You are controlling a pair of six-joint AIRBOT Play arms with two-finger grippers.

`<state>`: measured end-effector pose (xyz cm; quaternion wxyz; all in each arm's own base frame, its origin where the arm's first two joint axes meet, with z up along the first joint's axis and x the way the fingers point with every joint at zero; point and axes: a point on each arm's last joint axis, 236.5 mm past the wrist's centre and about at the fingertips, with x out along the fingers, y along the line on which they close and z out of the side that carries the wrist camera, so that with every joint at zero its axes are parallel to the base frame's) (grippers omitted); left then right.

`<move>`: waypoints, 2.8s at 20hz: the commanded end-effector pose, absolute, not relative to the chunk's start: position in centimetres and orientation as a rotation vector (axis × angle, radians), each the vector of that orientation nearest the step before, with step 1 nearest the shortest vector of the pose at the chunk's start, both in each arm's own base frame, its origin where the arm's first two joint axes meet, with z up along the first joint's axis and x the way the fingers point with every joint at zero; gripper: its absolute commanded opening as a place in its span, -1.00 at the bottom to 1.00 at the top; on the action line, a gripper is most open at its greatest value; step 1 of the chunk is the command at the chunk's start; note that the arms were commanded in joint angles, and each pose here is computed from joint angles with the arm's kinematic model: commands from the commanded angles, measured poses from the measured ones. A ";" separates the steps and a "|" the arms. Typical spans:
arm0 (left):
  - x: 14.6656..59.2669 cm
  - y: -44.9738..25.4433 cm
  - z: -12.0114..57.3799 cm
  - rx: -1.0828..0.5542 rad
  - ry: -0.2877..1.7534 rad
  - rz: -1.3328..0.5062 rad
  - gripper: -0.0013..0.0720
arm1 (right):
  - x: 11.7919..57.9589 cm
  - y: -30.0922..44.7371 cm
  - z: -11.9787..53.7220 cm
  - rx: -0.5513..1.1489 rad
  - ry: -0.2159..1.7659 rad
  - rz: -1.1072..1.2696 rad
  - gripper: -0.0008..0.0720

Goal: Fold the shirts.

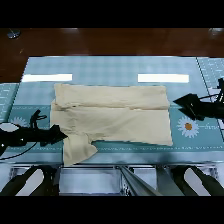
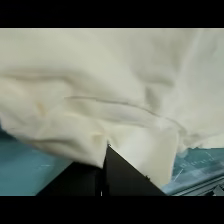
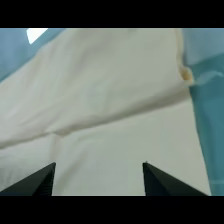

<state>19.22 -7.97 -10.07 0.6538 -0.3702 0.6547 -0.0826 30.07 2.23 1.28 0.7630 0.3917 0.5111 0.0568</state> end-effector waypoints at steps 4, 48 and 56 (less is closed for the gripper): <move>21.9 -8.1 -6.9 -0.791 1.418 -0.285 -0.91 | 15.7 0.8 -6.3 0.707 1.706 -0.070 0.73; 46.9 -5.4 -3.8 -0.796 1.203 -0.314 -0.91 | 46.7 4.3 -4.9 0.874 1.209 0.257 -0.92; 43.8 -3.6 -3.4 -0.766 1.365 -0.334 0.94 | 47.3 0.4 -3.8 0.860 1.179 0.221 0.73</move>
